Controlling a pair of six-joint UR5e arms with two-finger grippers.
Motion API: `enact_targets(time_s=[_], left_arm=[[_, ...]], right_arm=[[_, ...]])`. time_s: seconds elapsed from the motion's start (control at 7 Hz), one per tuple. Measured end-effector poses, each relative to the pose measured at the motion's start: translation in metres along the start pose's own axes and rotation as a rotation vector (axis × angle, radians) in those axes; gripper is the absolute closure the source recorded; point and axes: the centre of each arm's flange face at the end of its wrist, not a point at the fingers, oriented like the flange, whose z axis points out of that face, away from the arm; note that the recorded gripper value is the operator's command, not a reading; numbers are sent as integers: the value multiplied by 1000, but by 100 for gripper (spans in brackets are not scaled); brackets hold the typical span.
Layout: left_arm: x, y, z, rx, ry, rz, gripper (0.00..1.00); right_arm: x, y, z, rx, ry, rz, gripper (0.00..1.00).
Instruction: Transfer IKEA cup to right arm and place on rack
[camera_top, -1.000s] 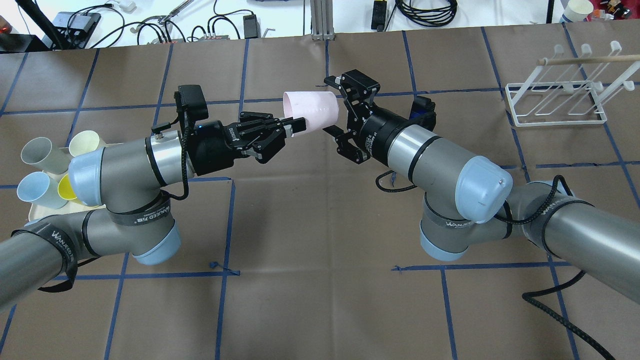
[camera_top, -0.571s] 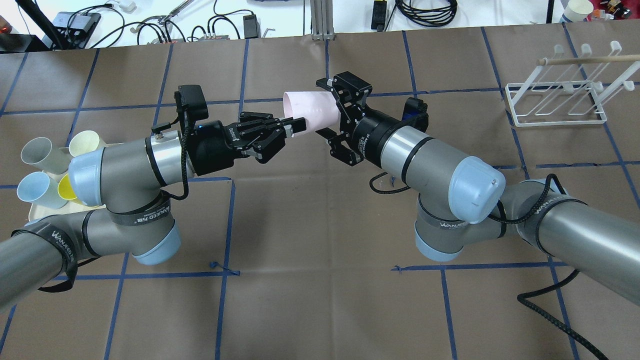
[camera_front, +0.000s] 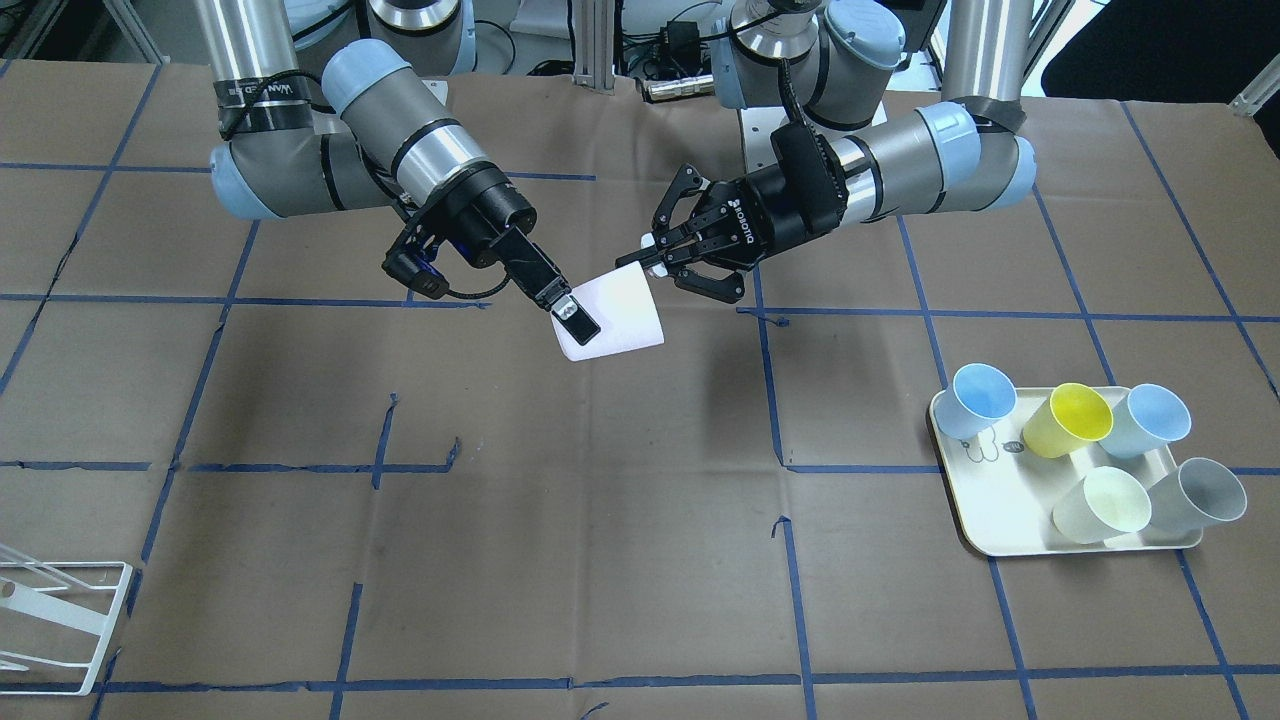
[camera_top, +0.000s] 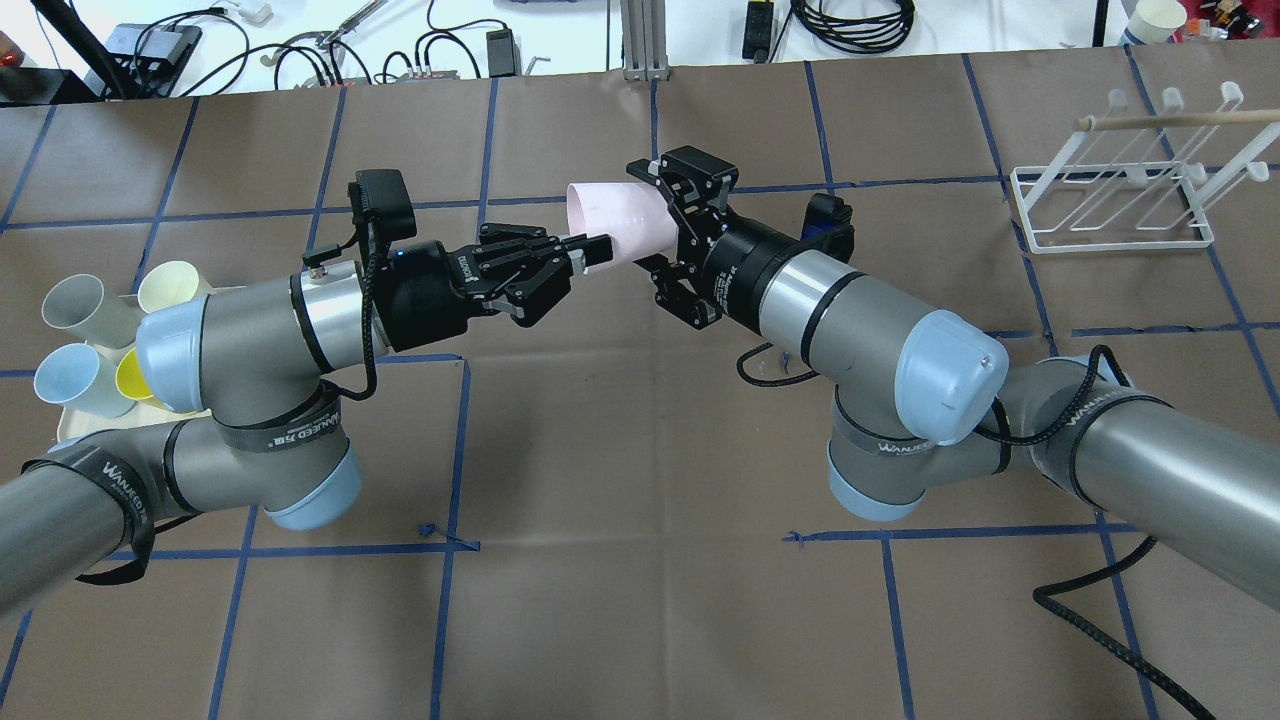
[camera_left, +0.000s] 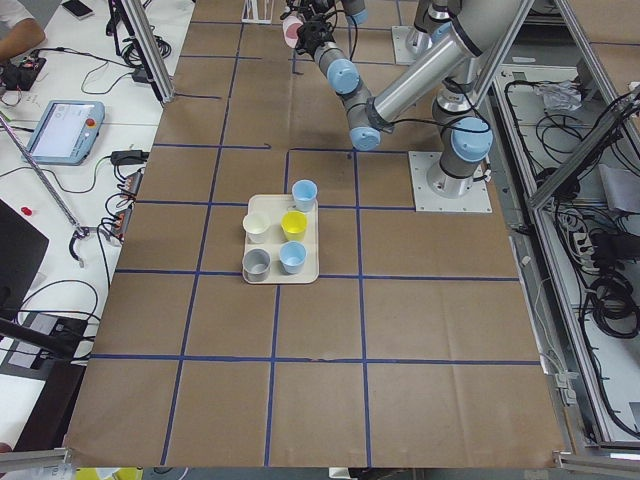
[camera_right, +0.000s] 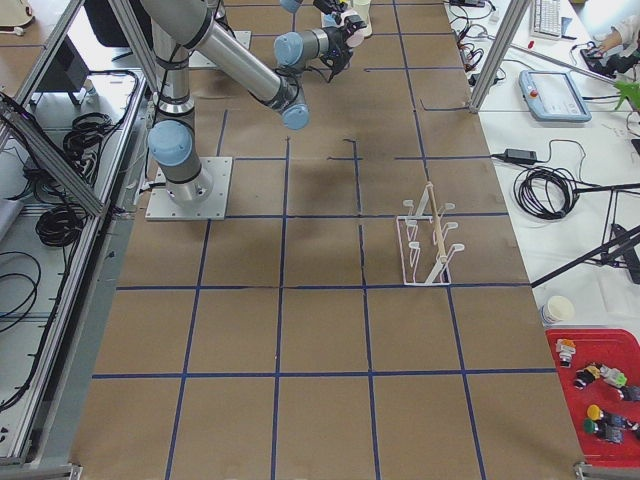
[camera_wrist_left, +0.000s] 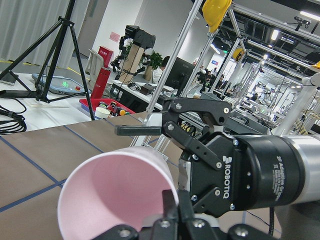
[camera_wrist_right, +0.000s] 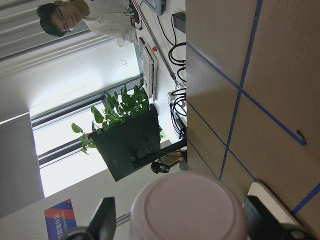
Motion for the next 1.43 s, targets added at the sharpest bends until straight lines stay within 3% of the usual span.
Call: enact_targets(time_s=[0.29, 0.43, 0.57, 0.71, 1.43], left_arm=[[0, 0, 0, 0, 0, 0, 96], [1, -1, 0, 0, 0, 0, 75], [1, -1, 0, 1, 0, 0, 32], [1, -2, 0, 1, 0, -6, 5], [0, -16, -5, 14, -28, -62, 1]], right_arm=[[0, 2, 0, -8, 2, -2, 55], [0, 3, 0, -11, 3, -3, 59], [0, 3, 0, -14, 4, -3, 60], [-1, 4, 0, -16, 3, -4, 61], [-3, 4, -2, -18, 0, -16, 67]])
